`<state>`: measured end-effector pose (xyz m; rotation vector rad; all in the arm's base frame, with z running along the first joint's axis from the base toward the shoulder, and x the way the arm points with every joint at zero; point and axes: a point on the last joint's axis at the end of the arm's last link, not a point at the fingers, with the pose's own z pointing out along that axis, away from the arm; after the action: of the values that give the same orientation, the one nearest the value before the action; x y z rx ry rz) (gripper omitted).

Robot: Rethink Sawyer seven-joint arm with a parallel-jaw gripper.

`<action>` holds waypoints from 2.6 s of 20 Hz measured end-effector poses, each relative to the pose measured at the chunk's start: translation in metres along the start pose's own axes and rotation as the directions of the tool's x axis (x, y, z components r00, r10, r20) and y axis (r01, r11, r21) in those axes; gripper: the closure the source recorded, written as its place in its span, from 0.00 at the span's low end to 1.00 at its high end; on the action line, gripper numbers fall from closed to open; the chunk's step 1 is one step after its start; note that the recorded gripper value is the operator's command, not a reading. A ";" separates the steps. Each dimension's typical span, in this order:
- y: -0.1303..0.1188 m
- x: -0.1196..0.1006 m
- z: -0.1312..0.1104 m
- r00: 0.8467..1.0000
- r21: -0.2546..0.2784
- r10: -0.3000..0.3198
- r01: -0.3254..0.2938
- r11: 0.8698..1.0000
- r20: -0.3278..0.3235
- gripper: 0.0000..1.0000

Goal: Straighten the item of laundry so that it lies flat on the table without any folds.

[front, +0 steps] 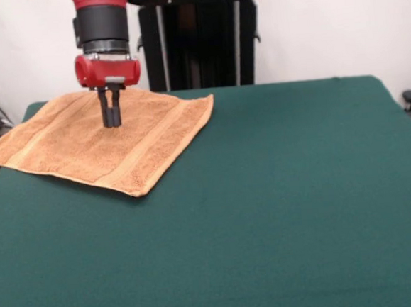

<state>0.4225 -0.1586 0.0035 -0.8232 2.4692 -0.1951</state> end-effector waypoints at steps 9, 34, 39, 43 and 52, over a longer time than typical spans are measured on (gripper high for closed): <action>0.018 0.010 0.014 1.000 -0.044 0.014 -0.014 0.999 -0.002 1.00; 0.053 0.023 0.035 0.999 -0.123 -0.028 0.031 0.992 0.025 1.00; 0.054 0.025 0.036 0.998 -0.122 -0.043 0.047 0.991 0.038 1.00; 0.054 0.026 0.036 0.997 -0.121 -0.054 0.061 0.991 0.053 1.00; 0.053 0.027 0.037 0.997 -0.119 -0.042 0.050 0.992 0.067 1.00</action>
<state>0.3960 -0.1310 -0.0556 -0.9228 2.4226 -0.0351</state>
